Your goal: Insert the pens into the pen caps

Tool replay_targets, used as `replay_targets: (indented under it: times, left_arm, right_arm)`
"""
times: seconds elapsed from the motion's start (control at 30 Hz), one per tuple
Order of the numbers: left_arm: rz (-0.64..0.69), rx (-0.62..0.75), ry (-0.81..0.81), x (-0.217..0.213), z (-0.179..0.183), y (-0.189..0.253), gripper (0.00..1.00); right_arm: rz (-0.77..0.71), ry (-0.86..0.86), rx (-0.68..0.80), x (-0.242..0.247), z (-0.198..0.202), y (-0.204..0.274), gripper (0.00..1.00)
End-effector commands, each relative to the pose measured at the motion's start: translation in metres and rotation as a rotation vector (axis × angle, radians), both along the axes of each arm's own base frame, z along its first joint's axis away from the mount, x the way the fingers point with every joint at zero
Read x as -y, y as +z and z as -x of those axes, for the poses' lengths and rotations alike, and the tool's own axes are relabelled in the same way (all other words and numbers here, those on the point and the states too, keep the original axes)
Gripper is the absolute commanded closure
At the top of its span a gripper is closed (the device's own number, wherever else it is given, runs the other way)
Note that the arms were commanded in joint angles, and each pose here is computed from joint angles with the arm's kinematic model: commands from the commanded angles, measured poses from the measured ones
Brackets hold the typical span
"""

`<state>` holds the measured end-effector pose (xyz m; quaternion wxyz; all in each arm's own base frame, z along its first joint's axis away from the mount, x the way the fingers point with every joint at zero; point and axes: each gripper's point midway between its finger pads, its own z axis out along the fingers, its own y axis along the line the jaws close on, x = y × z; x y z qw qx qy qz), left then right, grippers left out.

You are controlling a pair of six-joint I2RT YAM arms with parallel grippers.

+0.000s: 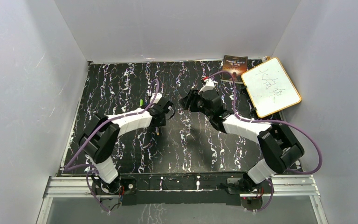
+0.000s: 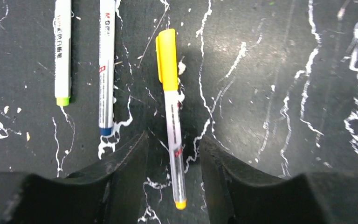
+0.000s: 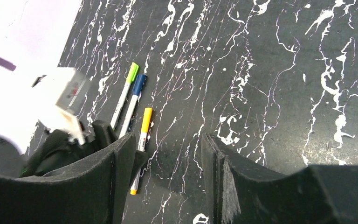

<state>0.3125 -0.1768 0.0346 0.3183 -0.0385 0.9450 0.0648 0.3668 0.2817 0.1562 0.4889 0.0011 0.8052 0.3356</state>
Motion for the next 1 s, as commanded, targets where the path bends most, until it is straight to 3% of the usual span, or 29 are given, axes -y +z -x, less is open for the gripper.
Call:
replay_targets:
  times: [0.0, 0.27, 0.43, 0.53, 0.97]
  left_arm:
    - [-0.003, -0.03, 0.004, -0.004, -0.004, -0.013, 0.58]
    - [-0.014, -0.051, -0.001, -0.009, -0.01, -0.028, 0.66]
    - [-0.034, -0.067, 0.007, -0.017, -0.016, -0.037, 0.93]
    - [-0.042, -0.074, -0.014, -0.017, -0.02, -0.04, 1.0]
    - [-0.109, -0.065, -0.047, -0.04, -0.042, -0.036, 1.0]
  right_arm:
    - [-0.035, -0.024, 0.095, 0.005, -0.008, 0.033, 0.5]
    - [-0.024, -0.021, 0.093, 0.007, -0.008, 0.031, 0.5]
    - [-0.019, -0.026, 0.089, 0.011, -0.009, 0.028, 0.5]
    - [-0.018, -0.022, 0.085, 0.011, -0.01, 0.027, 0.5]
    - [-0.007, -0.013, 0.083, 0.009, -0.014, 0.025, 0.5]
